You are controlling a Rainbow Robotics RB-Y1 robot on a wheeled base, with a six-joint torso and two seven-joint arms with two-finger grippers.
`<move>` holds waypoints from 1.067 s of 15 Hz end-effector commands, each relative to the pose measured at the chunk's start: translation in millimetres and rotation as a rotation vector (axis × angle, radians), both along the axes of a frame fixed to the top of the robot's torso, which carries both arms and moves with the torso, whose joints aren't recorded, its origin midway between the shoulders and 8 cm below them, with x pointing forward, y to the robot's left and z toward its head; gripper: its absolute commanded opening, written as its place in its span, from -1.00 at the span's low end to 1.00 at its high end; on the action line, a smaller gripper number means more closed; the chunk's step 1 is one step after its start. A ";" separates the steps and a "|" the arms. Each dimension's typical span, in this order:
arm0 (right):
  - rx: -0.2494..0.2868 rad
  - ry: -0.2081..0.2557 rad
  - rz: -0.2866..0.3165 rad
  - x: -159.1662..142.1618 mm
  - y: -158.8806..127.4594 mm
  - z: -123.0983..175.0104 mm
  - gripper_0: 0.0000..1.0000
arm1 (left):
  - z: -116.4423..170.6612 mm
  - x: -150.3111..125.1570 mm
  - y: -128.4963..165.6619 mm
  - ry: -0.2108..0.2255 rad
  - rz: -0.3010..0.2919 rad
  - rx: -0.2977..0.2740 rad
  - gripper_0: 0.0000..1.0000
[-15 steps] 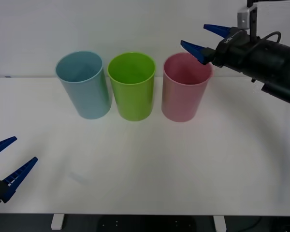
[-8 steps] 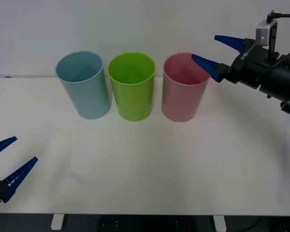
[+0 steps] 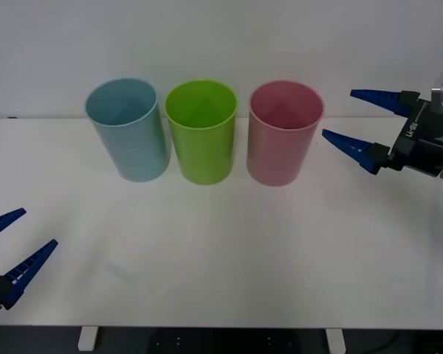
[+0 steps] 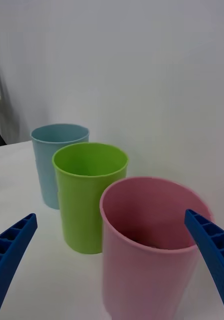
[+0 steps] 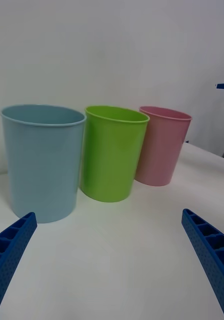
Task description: Grasp the object on the table and drop it into the matching bin: aluminum can to the light blue bin, PET bottle to the pink bin.
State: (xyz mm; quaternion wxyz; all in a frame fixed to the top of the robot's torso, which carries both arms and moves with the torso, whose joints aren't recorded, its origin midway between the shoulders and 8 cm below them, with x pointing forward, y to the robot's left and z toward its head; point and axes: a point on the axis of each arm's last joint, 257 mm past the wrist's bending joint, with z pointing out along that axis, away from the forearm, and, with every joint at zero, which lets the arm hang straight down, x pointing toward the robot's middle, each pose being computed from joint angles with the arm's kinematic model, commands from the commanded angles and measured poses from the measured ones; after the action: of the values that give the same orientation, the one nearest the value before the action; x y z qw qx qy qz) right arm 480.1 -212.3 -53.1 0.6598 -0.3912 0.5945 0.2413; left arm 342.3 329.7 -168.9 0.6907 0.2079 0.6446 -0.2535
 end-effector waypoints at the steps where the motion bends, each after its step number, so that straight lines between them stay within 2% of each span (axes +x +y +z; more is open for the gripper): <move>1: -0.053 -0.027 -0.009 -19.3 -17.0 -21.5 1.00 | 0.0 0.0 0.0 0.000 0.000 0.000 1.00; 4: -0.056 0.000 -0.016 -40.2 -26.4 -37.4 1.00 | 0.0 0.0 0.0 0.000 0.000 0.000 1.00; 11: -0.072 0.004 -0.013 -81.9 -43.8 -67.1 1.00 | 0.0 0.0 0.0 0.000 0.000 0.000 1.00; 14: -0.049 0.036 -0.031 -91.7 -48.9 -80.7 1.00 | 0.0 0.0 0.0 0.000 0.000 0.000 1.00; 16: -0.029 0.074 -0.047 -101.5 -53.2 -94.1 1.00 | 0.0 0.0 0.0 0.000 0.000 0.000 1.00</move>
State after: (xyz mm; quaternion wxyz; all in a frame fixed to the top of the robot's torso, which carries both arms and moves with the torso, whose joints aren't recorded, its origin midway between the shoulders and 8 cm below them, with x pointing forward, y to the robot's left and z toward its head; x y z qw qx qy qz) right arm 381.7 -264.3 -143.6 0.6383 -0.3837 0.6272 0.2280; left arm 342.2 329.7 -168.9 0.6907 0.2079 0.6446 -0.2535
